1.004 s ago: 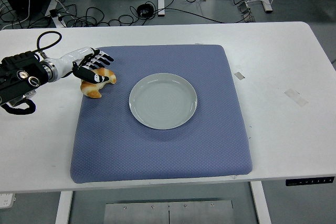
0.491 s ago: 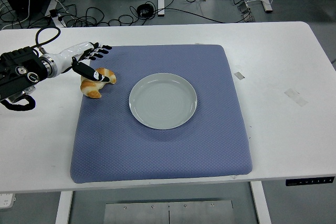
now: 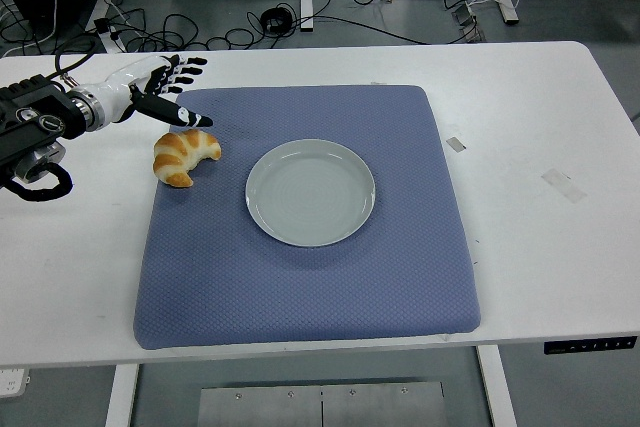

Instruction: Place the bread on the table

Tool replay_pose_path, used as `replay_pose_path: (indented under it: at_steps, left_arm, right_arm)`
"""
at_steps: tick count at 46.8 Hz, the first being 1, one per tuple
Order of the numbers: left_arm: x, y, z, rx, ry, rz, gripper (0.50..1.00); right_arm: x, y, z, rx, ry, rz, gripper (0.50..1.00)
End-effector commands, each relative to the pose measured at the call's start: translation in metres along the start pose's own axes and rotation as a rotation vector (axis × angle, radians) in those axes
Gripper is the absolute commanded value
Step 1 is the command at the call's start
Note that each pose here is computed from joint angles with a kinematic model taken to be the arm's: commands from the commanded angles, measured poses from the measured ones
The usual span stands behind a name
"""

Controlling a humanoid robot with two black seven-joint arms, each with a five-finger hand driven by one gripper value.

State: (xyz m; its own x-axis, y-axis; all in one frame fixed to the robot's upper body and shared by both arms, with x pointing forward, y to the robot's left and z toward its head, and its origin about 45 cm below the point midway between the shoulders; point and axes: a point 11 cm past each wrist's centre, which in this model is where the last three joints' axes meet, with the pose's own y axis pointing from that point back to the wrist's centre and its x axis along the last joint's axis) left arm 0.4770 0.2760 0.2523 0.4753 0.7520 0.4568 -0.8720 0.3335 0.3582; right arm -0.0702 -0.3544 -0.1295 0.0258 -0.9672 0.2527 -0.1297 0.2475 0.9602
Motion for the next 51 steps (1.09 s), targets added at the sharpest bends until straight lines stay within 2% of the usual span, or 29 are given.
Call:
replay_pose_path:
  at_steps: [1, 17, 30, 45, 51]
  left_arm:
    - [0.004, 0.000, 0.005, -0.014, 0.037, 0.012, 0.969]
    - [0.033, 0.004, 0.041, -0.118, 0.201, 0.084, 0.969]
    - [0.053, 0.010, 0.052, -0.170, 0.403, 0.124, 0.969]
    - [0.078, 0.020, 0.067, -0.236, 0.513, 0.169, 0.969]
    - [0.096, 0.024, 0.061, -0.247, 0.576, 0.221, 0.969]
  right_arm:
    - [0.000, 0.000, 0.000, 0.000, 0.000, 0.000, 1.000]
    - [0.000, 0.000, 0.000, 0.001, 0.000, 0.000, 1.000]
    - [0.000, 0.000, 0.000, 0.000, 0.000, 0.000, 1.000]
    - [0.000, 0.000, 0.000, 0.000, 0.000, 0.000, 1.000]
    - [0.000, 0.000, 0.000, 0.000, 0.000, 0.000, 1.000]
